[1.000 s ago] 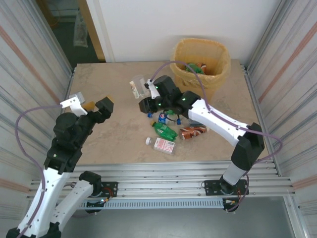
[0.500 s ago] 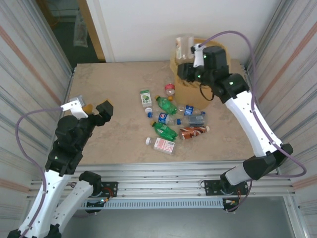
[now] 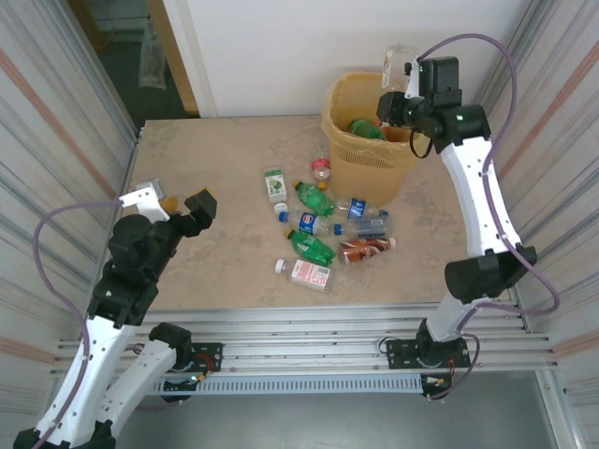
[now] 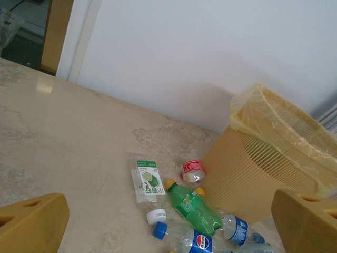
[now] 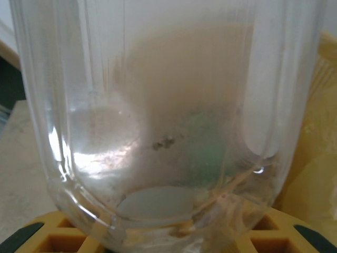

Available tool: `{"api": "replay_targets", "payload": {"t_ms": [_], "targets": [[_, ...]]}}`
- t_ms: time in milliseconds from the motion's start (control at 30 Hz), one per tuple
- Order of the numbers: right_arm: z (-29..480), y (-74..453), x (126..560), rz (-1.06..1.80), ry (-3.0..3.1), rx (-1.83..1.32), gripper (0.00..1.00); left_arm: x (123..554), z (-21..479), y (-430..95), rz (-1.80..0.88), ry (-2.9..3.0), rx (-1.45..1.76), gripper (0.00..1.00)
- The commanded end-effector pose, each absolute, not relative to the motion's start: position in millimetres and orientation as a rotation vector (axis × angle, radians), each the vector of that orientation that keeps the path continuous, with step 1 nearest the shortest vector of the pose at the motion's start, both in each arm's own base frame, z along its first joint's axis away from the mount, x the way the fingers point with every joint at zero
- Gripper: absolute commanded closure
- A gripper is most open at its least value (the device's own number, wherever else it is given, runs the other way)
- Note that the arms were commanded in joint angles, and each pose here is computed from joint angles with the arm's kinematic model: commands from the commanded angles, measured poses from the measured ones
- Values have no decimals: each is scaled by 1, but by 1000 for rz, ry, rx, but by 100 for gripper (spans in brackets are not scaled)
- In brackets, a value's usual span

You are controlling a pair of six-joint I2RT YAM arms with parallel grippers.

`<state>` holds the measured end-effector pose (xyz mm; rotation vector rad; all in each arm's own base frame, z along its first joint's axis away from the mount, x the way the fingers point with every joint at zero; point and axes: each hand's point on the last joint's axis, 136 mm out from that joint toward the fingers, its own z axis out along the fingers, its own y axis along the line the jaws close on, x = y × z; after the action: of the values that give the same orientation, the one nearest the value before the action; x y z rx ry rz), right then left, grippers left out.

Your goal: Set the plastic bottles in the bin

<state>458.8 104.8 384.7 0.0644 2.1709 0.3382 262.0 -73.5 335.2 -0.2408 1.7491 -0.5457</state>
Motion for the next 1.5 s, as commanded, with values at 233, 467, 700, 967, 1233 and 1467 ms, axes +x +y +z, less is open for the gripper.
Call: {"api": "replay_targets", "payload": {"t_ms": [233, 467, 700, 967, 1233, 1467], "targets": [[339, 70, 484, 76, 2313, 164, 70, 266, 328, -76, -518, 1786, -214, 1], [314, 60, 490, 23, 2373, 198, 66, 270, 327, -78, -515, 1799, -212, 1], [304, 58, 494, -2, 2391, 196, 48, 272, 322, -80, -518, 1816, -213, 1], [319, 60, 493, 26, 2356, 174, 32, 272, 321, -79, -513, 1818, -216, 1], [362, 75, 484, 159, 2250, 113, 27, 272, 316, -78, -501, 1842, -218, 1], [417, 88, 460, 284, 2119, 67, 22, 273, 309, -80, -488, 1882, -211, 1]]}}
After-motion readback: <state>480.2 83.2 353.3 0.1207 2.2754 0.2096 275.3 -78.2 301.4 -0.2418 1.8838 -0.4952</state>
